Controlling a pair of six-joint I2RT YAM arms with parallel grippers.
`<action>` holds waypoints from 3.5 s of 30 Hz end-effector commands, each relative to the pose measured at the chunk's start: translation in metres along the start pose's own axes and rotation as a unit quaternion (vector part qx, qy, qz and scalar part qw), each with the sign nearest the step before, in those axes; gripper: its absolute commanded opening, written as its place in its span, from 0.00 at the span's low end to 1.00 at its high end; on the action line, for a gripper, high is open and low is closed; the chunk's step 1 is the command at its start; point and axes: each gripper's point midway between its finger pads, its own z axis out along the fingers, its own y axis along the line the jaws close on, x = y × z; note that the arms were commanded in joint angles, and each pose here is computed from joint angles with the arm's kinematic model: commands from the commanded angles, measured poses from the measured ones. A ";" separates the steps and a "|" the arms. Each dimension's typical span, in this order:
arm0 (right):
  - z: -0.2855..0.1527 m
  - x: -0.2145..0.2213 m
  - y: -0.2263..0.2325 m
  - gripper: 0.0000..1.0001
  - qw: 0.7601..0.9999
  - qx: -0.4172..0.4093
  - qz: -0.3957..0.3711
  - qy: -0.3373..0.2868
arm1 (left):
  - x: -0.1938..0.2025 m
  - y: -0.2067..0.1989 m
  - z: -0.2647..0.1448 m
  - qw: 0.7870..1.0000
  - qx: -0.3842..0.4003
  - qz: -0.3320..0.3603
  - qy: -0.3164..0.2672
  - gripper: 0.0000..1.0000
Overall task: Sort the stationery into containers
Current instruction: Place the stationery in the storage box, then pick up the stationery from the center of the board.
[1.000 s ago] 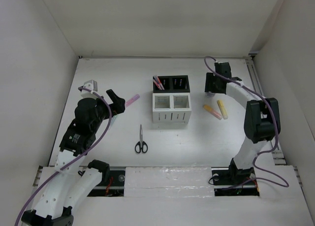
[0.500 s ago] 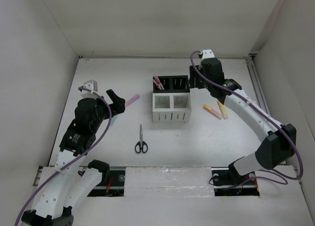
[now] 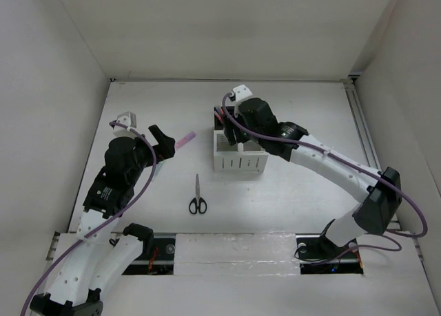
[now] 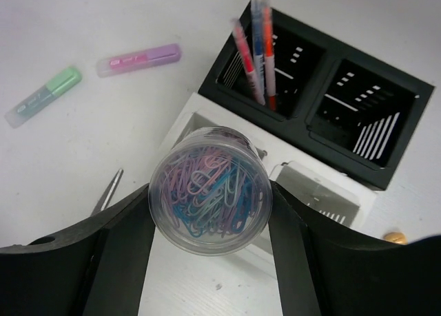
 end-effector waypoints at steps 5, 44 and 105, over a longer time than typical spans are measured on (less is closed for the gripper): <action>0.013 -0.006 0.022 0.00 1.000 -0.014 -0.012 -0.011 | -0.013 -0.007 -0.003 1.000 0.009 -0.004 -0.019 1.00; 0.058 0.052 0.024 0.14 0.998 -0.001 -0.033 0.057 | -0.012 -0.008 -0.003 1.000 0.013 -0.004 -0.017 1.00; 0.004 0.213 -0.315 0.77 0.897 0.286 0.287 0.177 | -0.015 -0.015 -0.014 0.999 0.041 -0.002 -0.028 1.00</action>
